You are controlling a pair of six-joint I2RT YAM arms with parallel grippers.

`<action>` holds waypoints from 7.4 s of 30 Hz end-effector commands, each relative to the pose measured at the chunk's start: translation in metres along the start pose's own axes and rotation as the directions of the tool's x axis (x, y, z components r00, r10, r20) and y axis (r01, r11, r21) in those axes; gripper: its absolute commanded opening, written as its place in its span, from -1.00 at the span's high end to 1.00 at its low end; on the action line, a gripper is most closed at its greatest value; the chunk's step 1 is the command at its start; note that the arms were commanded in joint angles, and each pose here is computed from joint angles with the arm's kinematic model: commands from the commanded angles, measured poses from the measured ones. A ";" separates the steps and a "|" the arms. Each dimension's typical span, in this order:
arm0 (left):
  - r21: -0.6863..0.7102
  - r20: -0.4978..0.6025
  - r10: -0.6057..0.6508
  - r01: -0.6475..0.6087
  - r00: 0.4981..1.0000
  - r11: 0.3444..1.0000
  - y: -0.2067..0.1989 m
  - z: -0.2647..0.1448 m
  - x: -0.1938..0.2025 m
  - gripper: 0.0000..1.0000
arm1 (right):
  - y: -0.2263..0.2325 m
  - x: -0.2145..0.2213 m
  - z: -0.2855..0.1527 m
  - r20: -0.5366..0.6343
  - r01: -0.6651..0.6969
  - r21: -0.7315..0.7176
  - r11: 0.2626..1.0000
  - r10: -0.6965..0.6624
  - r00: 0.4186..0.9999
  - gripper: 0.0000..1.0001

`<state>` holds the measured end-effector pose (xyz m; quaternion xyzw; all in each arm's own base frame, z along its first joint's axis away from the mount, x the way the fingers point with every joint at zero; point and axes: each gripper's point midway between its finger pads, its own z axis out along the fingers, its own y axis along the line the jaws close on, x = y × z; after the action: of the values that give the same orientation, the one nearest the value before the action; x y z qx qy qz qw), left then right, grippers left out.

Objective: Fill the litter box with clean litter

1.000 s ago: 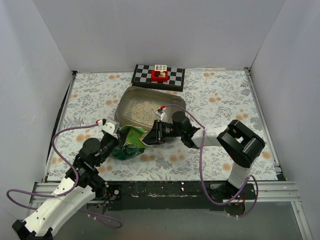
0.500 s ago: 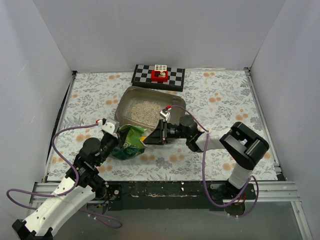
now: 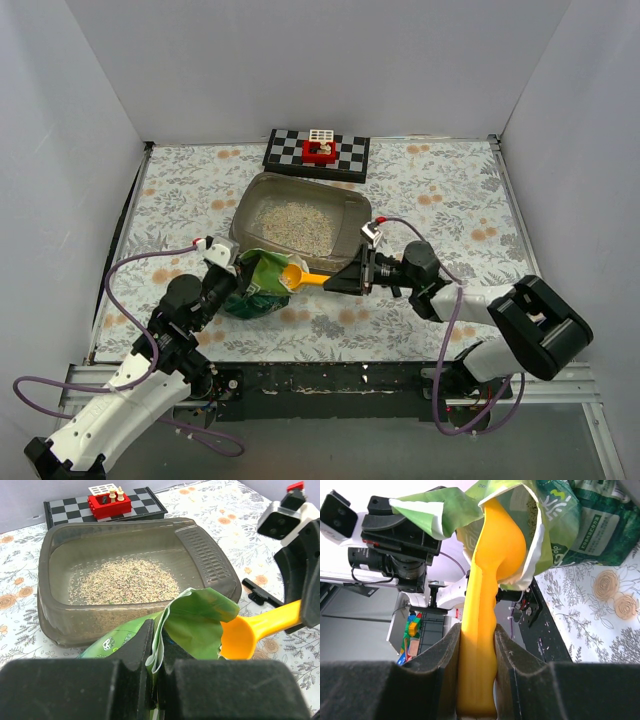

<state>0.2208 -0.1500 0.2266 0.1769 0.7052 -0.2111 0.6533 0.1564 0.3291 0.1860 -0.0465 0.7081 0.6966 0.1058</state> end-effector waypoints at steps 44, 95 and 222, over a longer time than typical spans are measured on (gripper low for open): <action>-0.055 0.008 -0.002 0.003 1.000 0.998 0.009 0.001 -0.002 1.00 | 0.038 -0.011 -0.086 0.206 0.090 0.101 0.991 -0.109 0.972 0.97; -0.039 0.008 -0.013 0.013 1.000 0.999 0.006 0.000 -0.003 1.00 | 0.080 -0.132 -0.072 -0.307 0.490 0.829 0.270 -0.512 0.802 0.97; 0.010 0.071 -0.006 0.006 0.997 1.000 -0.002 -0.006 -0.016 1.00 | 0.029 0.028 0.115 -0.409 0.372 -0.210 0.904 -0.426 0.807 0.97</action>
<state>0.2146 -0.1428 0.2141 0.1777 0.7155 -0.2015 0.6449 0.1568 0.4438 0.1356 -0.2937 0.7498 0.5911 0.0471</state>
